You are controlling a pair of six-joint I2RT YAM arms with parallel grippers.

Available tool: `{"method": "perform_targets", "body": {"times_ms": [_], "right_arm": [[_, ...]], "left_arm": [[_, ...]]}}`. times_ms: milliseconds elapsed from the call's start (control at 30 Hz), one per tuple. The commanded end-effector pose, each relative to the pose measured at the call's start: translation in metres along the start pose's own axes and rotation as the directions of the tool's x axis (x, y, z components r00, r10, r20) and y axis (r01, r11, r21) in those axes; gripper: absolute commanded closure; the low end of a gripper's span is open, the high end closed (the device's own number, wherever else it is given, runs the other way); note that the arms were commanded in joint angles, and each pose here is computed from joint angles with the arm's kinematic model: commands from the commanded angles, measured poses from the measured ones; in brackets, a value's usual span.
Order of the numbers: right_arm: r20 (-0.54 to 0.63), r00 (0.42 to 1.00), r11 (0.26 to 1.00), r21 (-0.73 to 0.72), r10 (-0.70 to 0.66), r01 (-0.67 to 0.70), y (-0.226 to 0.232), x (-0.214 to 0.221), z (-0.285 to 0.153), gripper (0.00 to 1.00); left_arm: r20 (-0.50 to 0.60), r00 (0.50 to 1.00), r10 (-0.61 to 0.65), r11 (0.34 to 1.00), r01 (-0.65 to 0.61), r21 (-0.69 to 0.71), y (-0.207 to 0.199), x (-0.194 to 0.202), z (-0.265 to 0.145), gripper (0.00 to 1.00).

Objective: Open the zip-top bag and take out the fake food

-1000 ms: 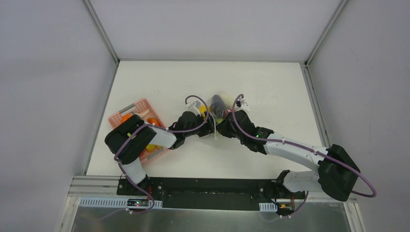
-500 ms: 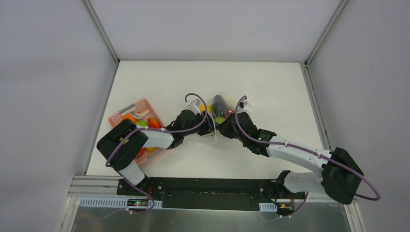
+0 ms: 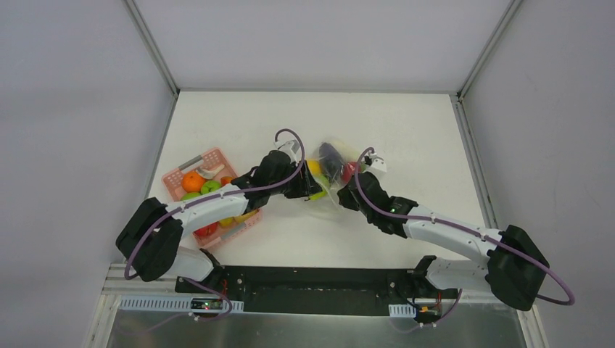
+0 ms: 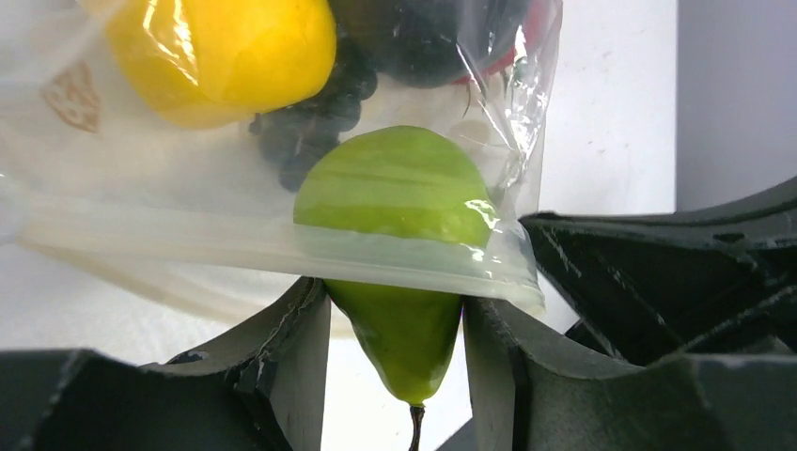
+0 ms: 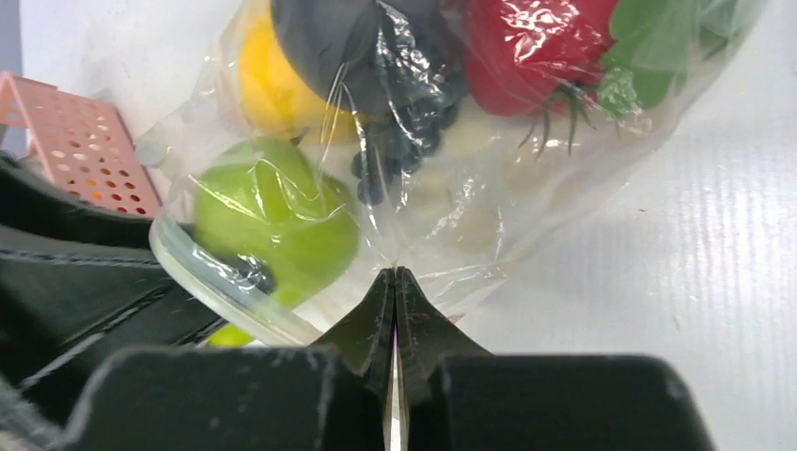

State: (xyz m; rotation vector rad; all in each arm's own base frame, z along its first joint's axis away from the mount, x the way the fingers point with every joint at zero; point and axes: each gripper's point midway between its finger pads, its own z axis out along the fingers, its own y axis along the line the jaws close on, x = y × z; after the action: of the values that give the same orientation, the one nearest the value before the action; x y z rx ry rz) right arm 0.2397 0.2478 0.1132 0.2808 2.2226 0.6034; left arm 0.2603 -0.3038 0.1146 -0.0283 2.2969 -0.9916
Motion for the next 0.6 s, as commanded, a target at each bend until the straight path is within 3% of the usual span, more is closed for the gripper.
{"method": "perform_targets", "body": {"times_ms": [0, 267, 567], "right_arm": [[0.062, 0.998, 0.998, 0.062, -0.021, 0.018, -0.019, -0.012, -0.003, 1.00], [0.081, 0.997, 0.996, 0.093, -0.015, 0.007, -0.031, -0.019, 0.001, 1.00], [0.074, 0.997, 0.996, 0.085, -0.019, 0.013, -0.033, -0.019, 0.002, 1.00]], "left_arm": [[-0.115, 0.988, 0.105, 0.991, -0.114, -0.074, 0.001, 0.002, -0.035, 0.90], [-0.162, 0.968, 0.194, 0.951, -0.226, -0.213, 0.025, 0.000, -0.109, 0.90], [0.015, 0.977, 0.214, 0.849, -0.178, -0.497, 0.076, -0.069, -0.192, 0.91]]}}
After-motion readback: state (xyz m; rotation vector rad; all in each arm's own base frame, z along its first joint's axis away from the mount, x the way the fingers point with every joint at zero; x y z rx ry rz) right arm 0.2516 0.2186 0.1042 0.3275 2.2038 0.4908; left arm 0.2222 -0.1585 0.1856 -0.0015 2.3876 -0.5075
